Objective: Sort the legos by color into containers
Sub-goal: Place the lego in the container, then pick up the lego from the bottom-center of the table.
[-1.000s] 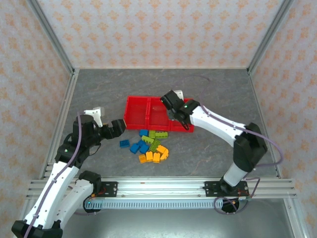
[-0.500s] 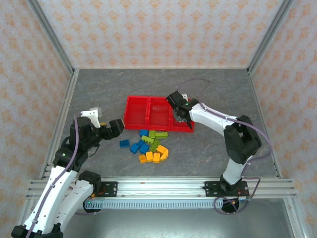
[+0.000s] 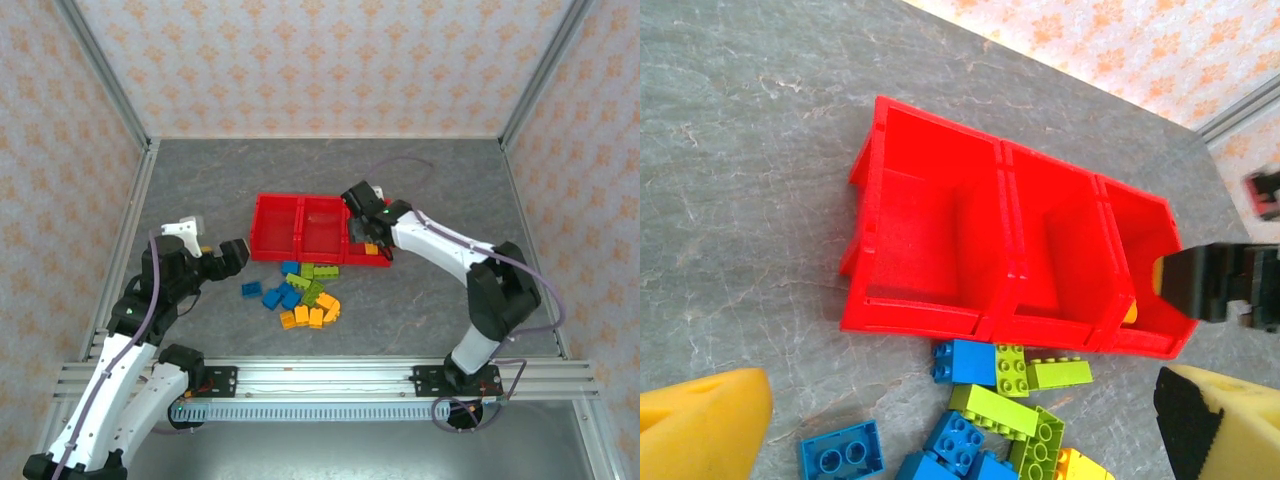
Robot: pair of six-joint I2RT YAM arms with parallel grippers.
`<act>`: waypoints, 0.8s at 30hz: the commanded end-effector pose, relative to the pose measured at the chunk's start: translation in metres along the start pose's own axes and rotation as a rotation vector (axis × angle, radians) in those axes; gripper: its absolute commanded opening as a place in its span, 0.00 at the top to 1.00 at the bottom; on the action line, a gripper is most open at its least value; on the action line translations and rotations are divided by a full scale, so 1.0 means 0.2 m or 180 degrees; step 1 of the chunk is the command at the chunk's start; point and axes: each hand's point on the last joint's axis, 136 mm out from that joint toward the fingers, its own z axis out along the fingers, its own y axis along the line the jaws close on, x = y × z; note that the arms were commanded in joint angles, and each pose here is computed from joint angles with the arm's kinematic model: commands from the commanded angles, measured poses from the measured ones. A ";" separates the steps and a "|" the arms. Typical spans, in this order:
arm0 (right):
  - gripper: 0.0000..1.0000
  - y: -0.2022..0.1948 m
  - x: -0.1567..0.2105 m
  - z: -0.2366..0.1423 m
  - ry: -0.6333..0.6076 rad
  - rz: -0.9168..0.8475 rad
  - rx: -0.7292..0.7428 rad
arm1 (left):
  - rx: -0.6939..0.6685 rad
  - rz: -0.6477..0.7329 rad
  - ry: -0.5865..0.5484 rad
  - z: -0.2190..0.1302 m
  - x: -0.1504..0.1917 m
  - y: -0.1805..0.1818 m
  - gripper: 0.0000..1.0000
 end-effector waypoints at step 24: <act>0.24 0.46 0.58 -0.27 0.0474 -0.0205 -0.1174 | 0.0355 0.0067 0.0027 0.01 0.03 -0.08 0.01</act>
